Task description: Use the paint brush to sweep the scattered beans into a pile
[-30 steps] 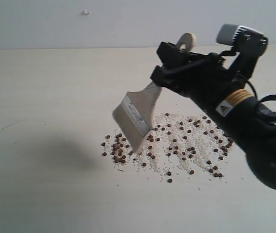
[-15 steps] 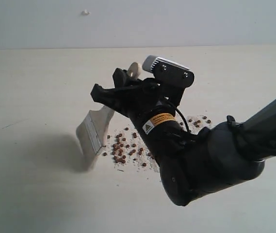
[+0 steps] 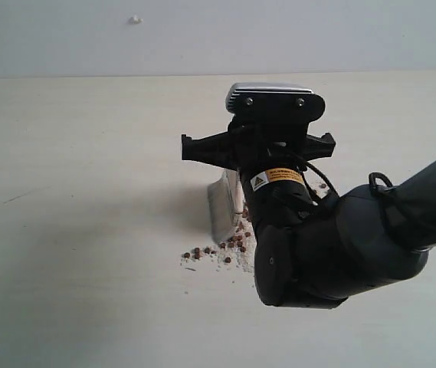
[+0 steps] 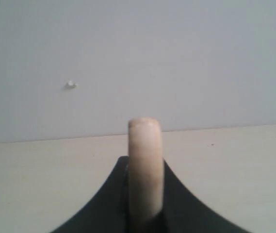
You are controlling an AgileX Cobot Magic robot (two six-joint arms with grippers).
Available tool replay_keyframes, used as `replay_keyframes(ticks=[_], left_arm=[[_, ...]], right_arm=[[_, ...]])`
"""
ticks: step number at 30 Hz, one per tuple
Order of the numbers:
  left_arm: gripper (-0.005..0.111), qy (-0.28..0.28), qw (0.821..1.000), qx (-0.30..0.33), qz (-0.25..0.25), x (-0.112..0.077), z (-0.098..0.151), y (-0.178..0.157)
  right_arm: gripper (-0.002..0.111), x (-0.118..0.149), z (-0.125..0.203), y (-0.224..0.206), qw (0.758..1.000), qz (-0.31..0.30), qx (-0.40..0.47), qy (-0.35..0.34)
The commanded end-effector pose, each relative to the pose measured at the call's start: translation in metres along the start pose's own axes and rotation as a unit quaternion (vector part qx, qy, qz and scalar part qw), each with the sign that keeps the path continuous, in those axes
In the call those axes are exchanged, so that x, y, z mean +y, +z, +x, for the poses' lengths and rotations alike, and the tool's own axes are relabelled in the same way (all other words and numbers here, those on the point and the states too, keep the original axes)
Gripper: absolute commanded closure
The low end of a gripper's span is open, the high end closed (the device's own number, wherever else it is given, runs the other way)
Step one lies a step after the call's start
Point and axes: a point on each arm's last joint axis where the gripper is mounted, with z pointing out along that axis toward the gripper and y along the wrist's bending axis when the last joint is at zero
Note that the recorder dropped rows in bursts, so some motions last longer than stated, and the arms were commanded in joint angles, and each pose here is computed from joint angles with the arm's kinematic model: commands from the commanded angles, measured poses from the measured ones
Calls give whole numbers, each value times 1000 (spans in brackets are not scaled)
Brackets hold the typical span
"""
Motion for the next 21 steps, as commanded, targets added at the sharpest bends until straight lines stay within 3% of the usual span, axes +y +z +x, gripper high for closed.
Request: replay_keyframes(ticks=[1,12,21], left_arm=[[107,0,1000,-4,0,0,-1,-1],[107,0,1000,-4,0,0,-1,-1],[107,0,1000,-4,0,0,-1,-1]], right_arm=[[108,-2,-6,0,1000,16,-5,-26],[108,1,-14,-1,1000,-3,-16,17],[108,4,-41,-6,997,-25,-46,64]])
